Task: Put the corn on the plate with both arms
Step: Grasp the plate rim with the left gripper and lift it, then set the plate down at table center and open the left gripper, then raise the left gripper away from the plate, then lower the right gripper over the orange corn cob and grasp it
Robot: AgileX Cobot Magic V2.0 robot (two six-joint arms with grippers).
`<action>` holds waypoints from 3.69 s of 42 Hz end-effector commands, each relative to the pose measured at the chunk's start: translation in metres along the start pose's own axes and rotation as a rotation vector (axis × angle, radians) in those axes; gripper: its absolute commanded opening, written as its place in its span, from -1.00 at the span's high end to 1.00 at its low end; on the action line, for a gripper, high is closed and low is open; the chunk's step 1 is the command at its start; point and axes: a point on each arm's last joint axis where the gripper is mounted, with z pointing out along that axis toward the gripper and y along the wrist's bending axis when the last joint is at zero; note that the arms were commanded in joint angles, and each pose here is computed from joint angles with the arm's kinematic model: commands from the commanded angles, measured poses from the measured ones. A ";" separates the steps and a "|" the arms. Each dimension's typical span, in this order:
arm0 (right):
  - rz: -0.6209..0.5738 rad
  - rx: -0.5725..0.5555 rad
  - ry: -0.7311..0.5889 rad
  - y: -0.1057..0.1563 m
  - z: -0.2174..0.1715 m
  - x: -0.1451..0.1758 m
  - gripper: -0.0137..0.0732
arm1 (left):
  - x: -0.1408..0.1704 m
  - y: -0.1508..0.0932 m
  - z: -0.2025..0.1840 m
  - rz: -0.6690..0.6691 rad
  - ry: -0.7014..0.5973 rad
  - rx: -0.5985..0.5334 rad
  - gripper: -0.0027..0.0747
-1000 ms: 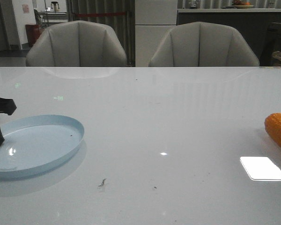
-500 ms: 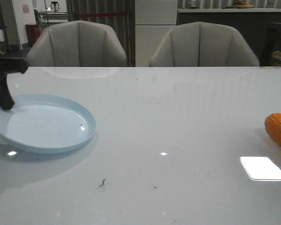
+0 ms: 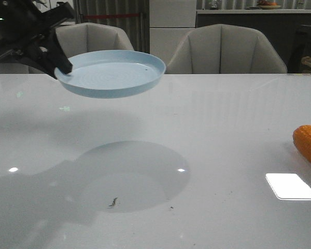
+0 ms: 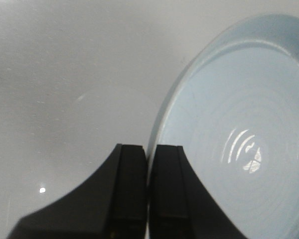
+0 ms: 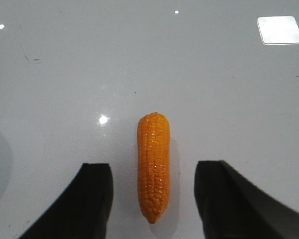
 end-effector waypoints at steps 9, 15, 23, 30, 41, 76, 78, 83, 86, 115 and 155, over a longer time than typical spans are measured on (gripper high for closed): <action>0.001 -0.002 -0.106 0.001 -0.006 -0.016 -0.42 | 0.012 -0.055 0.017 0.077 0.017 0.097 0.69; 0.001 -0.002 -0.106 0.001 -0.006 -0.016 -0.42 | 0.023 -0.061 0.041 0.093 0.080 0.093 0.69; 0.001 -0.002 -0.106 0.001 -0.006 -0.016 -0.42 | 0.035 -0.062 0.066 0.111 0.143 0.078 0.69; 0.001 -0.002 -0.106 0.001 -0.006 -0.016 -0.42 | 0.042 -0.061 0.076 0.179 0.173 0.029 0.69; 0.001 -0.002 -0.106 0.001 -0.006 -0.016 -0.42 | 0.044 -0.059 0.078 0.305 0.183 -0.056 0.20; 0.001 -0.002 -0.104 0.001 -0.006 -0.016 -0.42 | -0.006 -0.102 -0.039 0.570 -0.189 -0.141 -0.12; 0.001 -0.002 -0.102 0.001 -0.006 -0.016 -0.42 | -0.005 -0.103 -0.051 0.589 -0.223 -0.153 -0.12; 0.001 -0.002 -0.102 0.001 -0.006 -0.016 -0.42 | 0.006 -0.104 -0.082 0.613 -0.330 -0.152 -0.12; 0.001 -0.002 -0.102 0.001 -0.006 -0.016 -0.42 | 0.019 -0.099 -0.091 0.625 -0.376 -0.158 -0.12; -0.087 0.011 0.036 -0.001 0.006 -0.005 -0.42 | 0.170 0.023 -0.154 0.471 -0.622 -0.347 -0.12; -0.111 -0.031 0.389 0.017 0.181 -0.014 -0.42 | 0.203 0.029 -0.179 0.411 -0.749 -0.347 -0.12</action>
